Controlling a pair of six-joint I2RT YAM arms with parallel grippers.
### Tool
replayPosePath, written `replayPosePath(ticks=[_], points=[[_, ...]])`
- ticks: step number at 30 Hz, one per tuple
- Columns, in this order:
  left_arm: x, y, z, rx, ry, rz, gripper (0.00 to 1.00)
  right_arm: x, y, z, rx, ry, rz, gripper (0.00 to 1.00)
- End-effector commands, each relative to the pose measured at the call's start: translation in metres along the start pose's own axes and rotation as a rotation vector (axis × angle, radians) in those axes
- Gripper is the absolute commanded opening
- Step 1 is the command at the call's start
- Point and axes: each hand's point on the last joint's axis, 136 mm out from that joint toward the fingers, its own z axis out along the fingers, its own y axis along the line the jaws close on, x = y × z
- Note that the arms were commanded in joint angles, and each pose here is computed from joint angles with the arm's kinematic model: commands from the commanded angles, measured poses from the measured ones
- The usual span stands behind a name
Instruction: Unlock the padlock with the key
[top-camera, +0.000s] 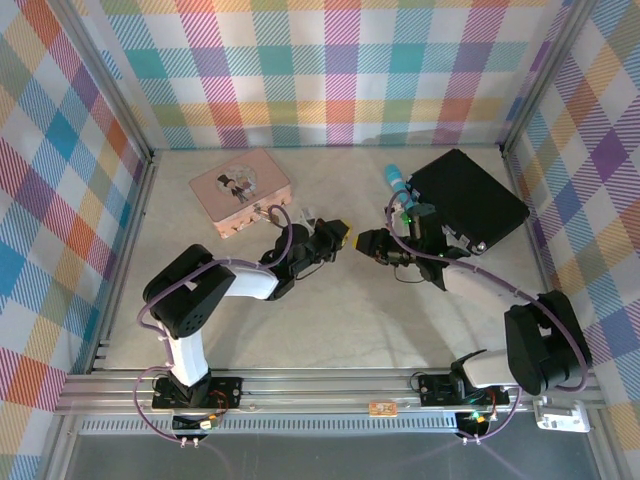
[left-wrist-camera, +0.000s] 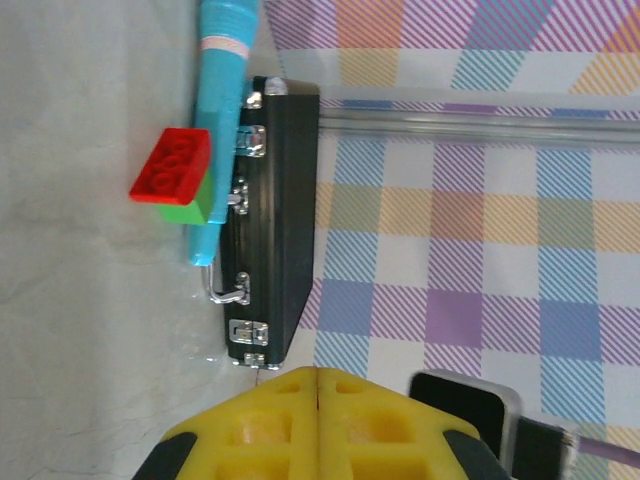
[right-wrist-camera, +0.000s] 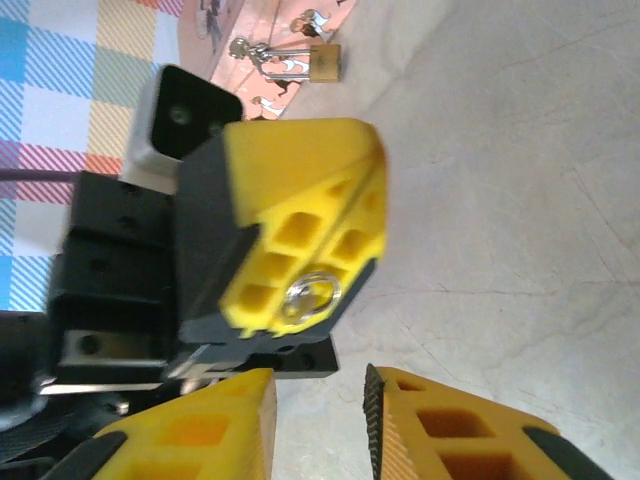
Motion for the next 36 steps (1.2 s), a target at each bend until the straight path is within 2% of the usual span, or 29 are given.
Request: replayPosePath(ticks=[1,8,16,21,36], points=[[0.004,-0.004,-0.002,0.024,-0.002,0.051,0.0,-0.007,0.021,0.003,-0.111,-0.025,-0.032,0.27],[0.011,-0.002,0.001,0.046,0.012,0.013,0.0,-0.01,0.024,0.002,-0.148,-0.06,-0.031,0.26],[0.009,-0.012,-0.001,0.073,0.001,0.006,0.0,-0.006,0.016,0.009,-0.143,-0.035,0.001,0.25],[0.009,-0.015,-0.003,0.084,-0.003,0.007,0.0,-0.002,0.009,0.008,-0.119,-0.033,0.014,0.28],[0.018,-0.022,0.002,0.112,0.014,-0.009,0.0,-0.004,0.015,0.01,-0.164,-0.036,0.023,0.23]])
